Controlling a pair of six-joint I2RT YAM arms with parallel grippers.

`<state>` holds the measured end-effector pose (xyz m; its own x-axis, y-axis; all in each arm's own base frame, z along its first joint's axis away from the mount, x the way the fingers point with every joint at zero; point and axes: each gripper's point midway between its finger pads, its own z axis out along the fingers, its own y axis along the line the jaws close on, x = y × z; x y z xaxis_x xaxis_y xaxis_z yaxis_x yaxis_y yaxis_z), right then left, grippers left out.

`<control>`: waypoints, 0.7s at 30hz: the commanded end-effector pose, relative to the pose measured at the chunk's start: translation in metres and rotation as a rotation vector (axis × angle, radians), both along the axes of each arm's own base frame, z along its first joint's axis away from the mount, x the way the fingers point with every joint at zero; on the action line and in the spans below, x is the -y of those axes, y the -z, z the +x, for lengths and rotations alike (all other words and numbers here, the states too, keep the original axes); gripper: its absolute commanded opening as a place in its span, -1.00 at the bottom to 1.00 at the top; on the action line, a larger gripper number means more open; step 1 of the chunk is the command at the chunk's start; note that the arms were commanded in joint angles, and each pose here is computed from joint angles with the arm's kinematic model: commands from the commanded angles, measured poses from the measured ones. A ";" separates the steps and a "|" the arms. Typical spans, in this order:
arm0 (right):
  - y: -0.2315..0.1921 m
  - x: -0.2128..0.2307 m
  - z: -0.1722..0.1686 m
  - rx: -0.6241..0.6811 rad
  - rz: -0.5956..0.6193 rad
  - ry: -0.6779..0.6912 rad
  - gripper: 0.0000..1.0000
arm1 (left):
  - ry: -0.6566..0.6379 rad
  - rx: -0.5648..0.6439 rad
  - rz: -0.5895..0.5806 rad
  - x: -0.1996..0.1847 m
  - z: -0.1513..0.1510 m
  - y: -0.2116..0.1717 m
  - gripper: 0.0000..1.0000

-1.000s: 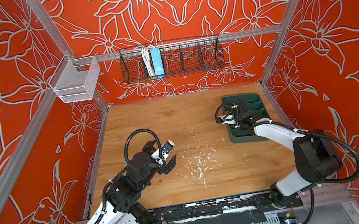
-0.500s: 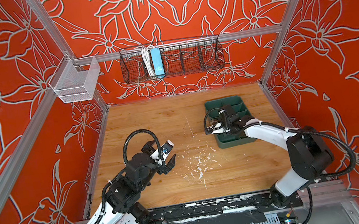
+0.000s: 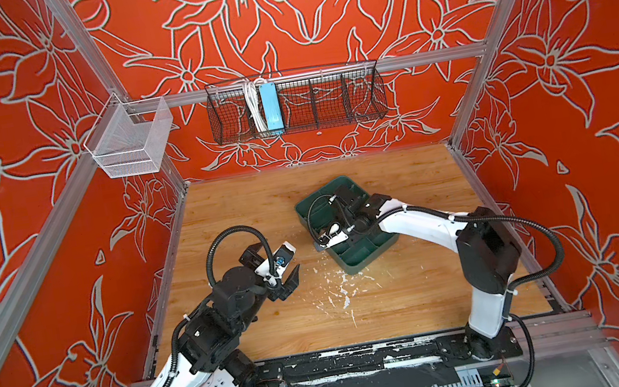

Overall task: Roll the socks
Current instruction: 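Carry the rolled argyle sock with the right gripper to the green tray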

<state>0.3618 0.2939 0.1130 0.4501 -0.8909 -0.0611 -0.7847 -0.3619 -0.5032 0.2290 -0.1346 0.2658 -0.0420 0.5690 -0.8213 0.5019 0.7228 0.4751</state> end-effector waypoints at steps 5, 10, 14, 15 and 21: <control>-0.050 -0.016 0.027 0.225 0.107 -0.071 -1.00 | -0.016 0.001 0.018 -0.004 0.000 0.002 0.95; -0.083 -0.024 0.042 0.385 0.192 -0.100 -1.00 | -0.017 -0.004 0.021 -0.003 0.002 0.004 0.96; -0.059 -0.028 0.050 0.431 0.154 -0.152 -1.00 | -0.022 -0.011 0.021 -0.003 0.002 0.004 0.95; -0.049 -0.028 0.052 0.431 0.146 -0.155 -1.00 | -0.024 -0.010 0.017 -0.003 0.002 0.003 0.95; 0.006 -0.017 0.039 0.320 0.111 -0.135 -1.00 | -0.034 -0.020 0.017 -0.006 0.000 0.004 0.96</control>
